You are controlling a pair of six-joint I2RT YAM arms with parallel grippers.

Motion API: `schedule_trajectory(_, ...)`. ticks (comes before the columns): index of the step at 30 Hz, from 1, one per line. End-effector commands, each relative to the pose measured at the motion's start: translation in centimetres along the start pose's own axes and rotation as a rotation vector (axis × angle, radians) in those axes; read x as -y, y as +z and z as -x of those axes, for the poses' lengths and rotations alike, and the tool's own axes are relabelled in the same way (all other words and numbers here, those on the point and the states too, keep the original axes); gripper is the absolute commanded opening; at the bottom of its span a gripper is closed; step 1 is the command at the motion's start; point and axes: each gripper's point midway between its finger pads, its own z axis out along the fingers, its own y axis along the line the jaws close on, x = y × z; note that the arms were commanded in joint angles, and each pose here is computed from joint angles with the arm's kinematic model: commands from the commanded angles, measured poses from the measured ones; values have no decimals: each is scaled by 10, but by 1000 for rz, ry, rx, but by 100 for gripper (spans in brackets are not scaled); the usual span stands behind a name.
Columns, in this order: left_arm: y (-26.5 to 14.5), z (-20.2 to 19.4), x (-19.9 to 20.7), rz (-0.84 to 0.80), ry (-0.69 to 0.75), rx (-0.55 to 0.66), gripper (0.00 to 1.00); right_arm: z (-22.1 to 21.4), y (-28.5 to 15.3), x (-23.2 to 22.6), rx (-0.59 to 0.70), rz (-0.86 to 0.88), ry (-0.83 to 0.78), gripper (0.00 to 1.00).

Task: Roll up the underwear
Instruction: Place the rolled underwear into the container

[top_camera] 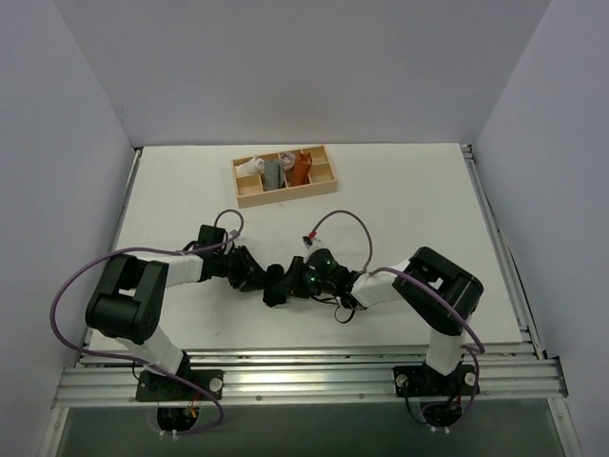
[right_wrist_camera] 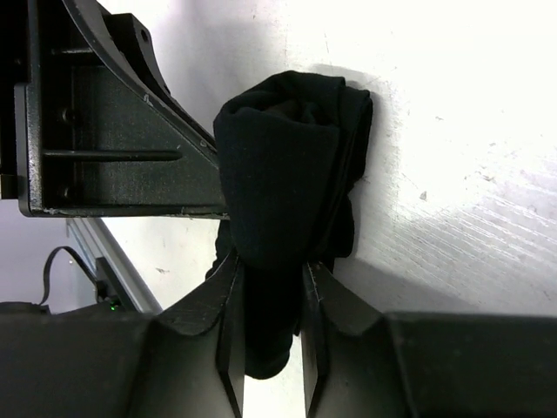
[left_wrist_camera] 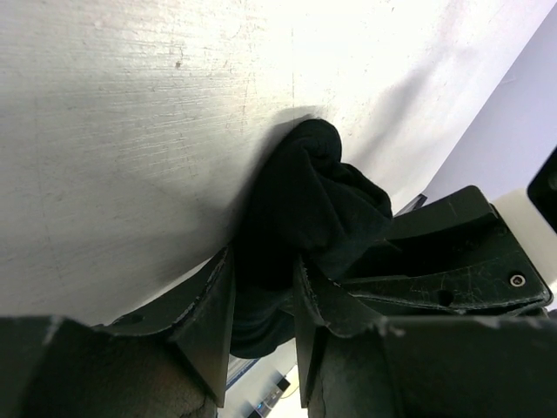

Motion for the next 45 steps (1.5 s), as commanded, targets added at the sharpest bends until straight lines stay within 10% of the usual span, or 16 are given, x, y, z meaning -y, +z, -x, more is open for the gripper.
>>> schedule_trajectory(1, 5, -4, -50, 209, -18, 43, 37, -66, -10, 61, -192, -165, 35, 0)
schedule_trajectory(24, -91, 31, 22, 221, 32, 278, 43, 82, -41, -18, 86, -177, -376, 0)
schedule_trajectory(45, -99, -7, 28, 92, 31, 211, 43, 393, -71, 62, 346, -508, -496, 0)
